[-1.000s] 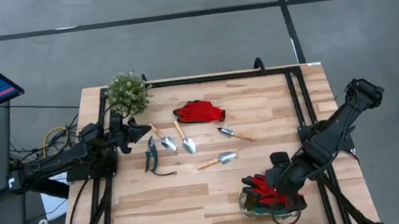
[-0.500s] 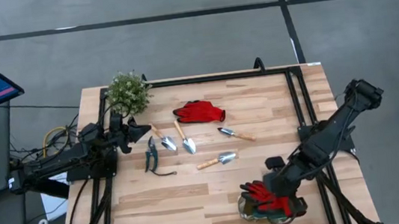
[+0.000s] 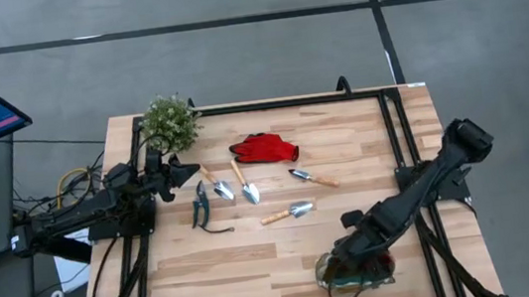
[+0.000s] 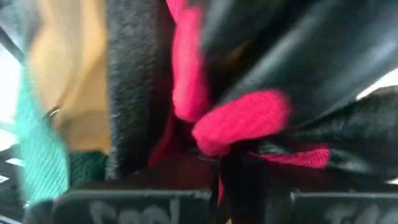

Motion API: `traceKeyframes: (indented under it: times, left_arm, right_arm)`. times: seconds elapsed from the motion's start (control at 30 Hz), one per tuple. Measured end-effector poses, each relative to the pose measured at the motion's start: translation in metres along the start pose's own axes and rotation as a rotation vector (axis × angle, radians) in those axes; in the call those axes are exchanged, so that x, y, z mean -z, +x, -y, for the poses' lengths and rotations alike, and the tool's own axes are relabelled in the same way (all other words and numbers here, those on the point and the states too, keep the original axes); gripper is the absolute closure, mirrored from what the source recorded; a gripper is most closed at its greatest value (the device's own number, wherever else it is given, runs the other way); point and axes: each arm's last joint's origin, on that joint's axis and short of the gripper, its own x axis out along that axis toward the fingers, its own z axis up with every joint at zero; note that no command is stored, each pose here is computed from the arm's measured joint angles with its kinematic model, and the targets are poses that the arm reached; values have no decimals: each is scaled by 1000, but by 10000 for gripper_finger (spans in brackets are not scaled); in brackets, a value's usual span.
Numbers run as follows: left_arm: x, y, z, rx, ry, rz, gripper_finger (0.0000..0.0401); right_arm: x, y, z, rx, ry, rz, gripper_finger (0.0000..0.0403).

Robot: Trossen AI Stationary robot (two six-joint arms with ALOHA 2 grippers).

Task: Pick & Place Garden tools in Gardening bag
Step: Put the red glove into the gardening bag

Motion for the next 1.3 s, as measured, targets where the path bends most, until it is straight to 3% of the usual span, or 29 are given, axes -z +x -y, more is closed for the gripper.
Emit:
traceKeyframes:
  times: [0.23, 0.43, 0.57, 0.8, 0.9, 1.3]
  left_arm:
    - [2, 1, -2, -14, -4, -17, 390]
    - [4, 3, -4, -35, -10, -43, 390]
    - [6, 5, -6, -52, -15, -64, 390]
    - [6, 6, -6, -46, -13, -56, 390]
    - [2, 6, -3, -16, -5, -20, 390]
    - [0, 6, -2, -1, 0, -2, 390]
  right_arm:
    - [-4, 16, 0, 21, 6, -47, 400]
    - [-4, 16, -1, 21, 43, -42, 372]
    - [-5, 15, 2, 5, 140, -45, 321]
    - [-9, 2, 5, -44, 246, 32, 175]
    - [-7, -11, 5, -66, 279, 82, 134]
    - [9, -55, 6, -154, 323, 215, 147]
